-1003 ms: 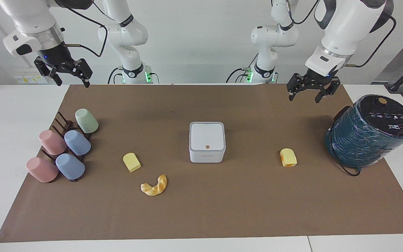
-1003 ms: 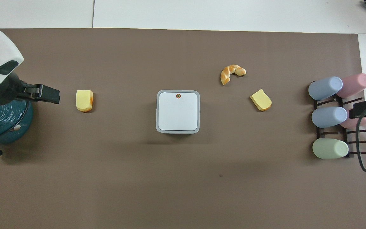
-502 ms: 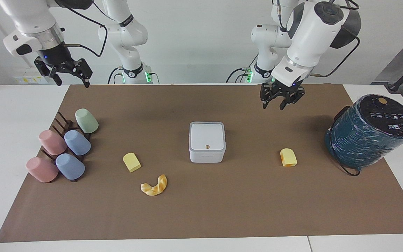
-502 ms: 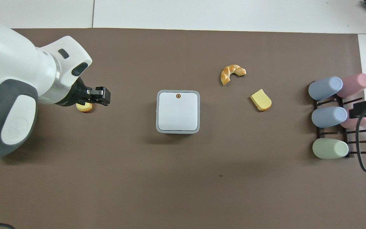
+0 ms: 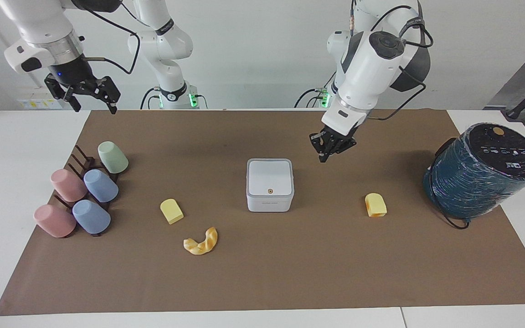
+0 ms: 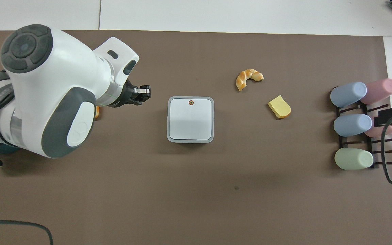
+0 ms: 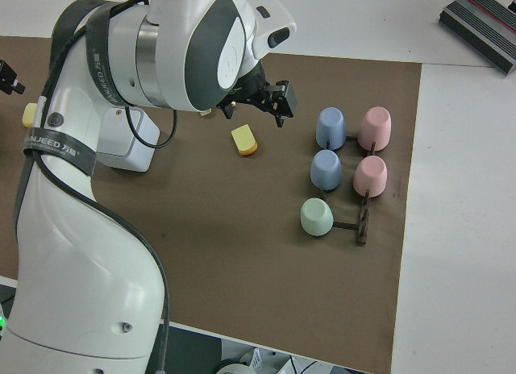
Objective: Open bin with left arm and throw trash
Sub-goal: 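Reach the left gripper over to the white bin lid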
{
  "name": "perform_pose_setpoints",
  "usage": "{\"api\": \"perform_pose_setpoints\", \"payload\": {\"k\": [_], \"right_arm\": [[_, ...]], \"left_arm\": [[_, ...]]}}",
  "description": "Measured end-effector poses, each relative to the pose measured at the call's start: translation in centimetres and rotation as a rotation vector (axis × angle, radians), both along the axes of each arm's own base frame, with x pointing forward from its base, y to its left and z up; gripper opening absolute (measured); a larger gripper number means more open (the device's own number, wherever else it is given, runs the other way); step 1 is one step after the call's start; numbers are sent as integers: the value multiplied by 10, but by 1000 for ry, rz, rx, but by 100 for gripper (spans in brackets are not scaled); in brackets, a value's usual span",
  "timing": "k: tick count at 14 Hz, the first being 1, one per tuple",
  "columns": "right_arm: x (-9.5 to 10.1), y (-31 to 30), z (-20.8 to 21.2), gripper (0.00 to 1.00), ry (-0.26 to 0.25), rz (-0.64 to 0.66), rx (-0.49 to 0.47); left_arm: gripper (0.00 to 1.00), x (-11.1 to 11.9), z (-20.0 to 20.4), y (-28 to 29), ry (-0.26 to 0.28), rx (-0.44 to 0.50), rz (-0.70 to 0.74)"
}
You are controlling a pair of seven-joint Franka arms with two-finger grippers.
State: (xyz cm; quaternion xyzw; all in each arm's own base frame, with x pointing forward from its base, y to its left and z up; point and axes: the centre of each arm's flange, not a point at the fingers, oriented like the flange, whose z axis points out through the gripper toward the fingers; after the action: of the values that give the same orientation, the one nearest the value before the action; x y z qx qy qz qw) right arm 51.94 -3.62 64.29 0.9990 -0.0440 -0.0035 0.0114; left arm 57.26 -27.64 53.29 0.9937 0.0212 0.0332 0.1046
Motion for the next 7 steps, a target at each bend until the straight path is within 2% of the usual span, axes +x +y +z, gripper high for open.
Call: {"api": "perform_pose_setpoints", "payload": {"k": [4,7], "right_arm": [[0,0,0,100,0,0,0],[0,0,0,100,0,0,0]], "left_arm": [[1,3,-12,-30,-40,-45,66],[1,-1,-21,-52,-50,-67,103]]}}
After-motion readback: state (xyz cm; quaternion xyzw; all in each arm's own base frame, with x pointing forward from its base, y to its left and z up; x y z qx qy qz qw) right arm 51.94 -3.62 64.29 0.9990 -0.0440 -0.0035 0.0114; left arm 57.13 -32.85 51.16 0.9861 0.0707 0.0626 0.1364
